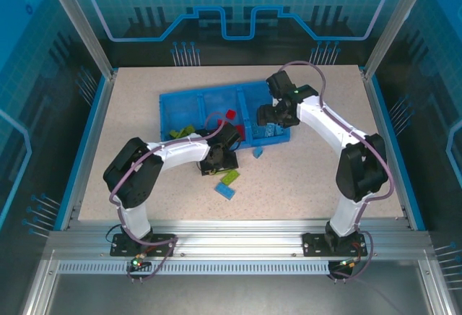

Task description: Sort the legos into containers by color

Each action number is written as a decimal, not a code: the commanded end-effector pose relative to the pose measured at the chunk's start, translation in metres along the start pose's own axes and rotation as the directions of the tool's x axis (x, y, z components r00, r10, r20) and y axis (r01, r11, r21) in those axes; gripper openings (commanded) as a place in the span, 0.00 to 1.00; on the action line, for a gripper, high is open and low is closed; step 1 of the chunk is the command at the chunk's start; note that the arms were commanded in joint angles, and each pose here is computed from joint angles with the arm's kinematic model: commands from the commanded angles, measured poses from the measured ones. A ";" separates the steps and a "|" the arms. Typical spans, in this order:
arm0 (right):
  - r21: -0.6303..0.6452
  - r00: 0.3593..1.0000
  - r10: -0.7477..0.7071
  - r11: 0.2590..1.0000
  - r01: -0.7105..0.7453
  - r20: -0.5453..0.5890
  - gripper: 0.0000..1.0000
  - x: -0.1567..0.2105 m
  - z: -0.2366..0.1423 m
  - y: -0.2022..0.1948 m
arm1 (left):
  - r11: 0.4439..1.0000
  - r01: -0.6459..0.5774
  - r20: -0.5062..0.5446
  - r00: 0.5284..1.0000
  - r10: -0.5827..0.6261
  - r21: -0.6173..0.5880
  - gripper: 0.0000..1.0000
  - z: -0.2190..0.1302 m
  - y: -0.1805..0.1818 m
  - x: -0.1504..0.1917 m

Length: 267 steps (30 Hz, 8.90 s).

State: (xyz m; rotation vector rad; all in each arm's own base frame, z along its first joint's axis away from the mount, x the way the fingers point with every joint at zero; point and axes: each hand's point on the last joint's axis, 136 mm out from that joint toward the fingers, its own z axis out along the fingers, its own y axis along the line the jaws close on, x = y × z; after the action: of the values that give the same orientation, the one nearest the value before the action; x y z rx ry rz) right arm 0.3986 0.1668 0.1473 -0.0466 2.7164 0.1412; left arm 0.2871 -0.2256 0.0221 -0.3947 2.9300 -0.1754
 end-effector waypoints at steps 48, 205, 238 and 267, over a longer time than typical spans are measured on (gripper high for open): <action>-0.316 0.731 -0.683 0.694 0.647 -0.003 0.82 0.230 0.019 0.175 | 0.962 0.255 0.219 0.937 -0.272 0.102 0.65 -0.083 0.108 -0.168; -0.121 0.995 -0.099 0.988 0.094 -0.032 0.66 0.048 0.007 0.010 | 0.976 0.215 0.356 0.915 -0.187 -0.039 0.75 -0.150 0.053 -0.049; -0.108 0.992 -0.030 0.994 0.017 -0.120 0.79 0.119 0.035 0.057 | 1.000 0.015 0.171 0.985 -0.010 -0.025 0.92 -0.085 0.118 -0.033; 0.055 0.982 0.097 0.994 -0.089 -0.161 0.67 0.113 0.072 0.055 | 0.968 -0.248 0.048 0.967 0.249 -0.027 0.99 -0.030 0.094 -0.011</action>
State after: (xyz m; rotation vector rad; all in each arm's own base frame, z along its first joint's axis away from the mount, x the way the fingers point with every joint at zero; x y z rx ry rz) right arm 0.3233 0.2319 0.0444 0.0660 2.8714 0.1761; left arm 0.2715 -0.1270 0.0387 -0.0165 2.8927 -0.0655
